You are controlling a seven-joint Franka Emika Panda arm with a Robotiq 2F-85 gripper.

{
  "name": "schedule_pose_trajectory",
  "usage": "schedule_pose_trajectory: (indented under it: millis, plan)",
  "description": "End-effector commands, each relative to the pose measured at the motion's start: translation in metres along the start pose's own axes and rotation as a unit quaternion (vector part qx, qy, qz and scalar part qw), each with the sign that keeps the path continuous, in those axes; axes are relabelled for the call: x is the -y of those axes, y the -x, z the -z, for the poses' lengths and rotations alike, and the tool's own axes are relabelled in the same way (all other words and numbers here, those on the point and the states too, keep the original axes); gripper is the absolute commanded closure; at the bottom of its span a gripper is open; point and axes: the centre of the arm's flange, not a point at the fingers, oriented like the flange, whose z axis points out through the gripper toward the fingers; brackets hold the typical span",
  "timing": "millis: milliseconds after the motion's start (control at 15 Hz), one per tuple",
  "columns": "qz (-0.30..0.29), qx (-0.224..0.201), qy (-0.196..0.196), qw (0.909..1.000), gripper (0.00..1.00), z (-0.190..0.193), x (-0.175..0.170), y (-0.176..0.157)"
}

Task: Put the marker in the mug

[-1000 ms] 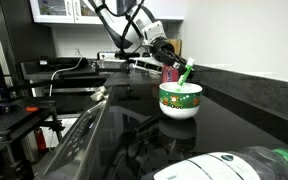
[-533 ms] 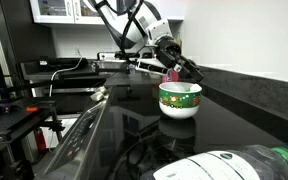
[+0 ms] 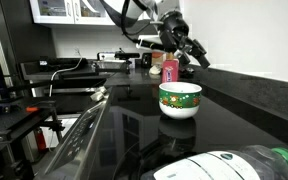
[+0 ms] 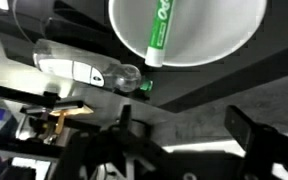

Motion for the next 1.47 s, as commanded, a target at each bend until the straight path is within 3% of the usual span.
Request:
schedule_pose_trajectory:
  millis: [0, 333, 600, 800, 1000, 1400]
  plan:
    - [0.037, 0.080, -0.041, 0.9953, 0.00, 0.023, -0.045, -0.038]
    - [0.099, 0.160, -0.120, 0.9749, 0.00, 0.034, -0.085, -0.072]
    - [0.163, 0.229, -0.169, 0.9447, 0.00, 0.044, -0.104, -0.074]
    - [0.223, 0.278, -0.200, 0.9125, 0.00, 0.055, -0.111, -0.072]
    - [0.296, 0.321, -0.205, 0.8759, 0.00, 0.064, -0.115, -0.069]
    - [0.440, 0.371, -0.151, 0.8037, 0.00, 0.076, -0.121, -0.065]
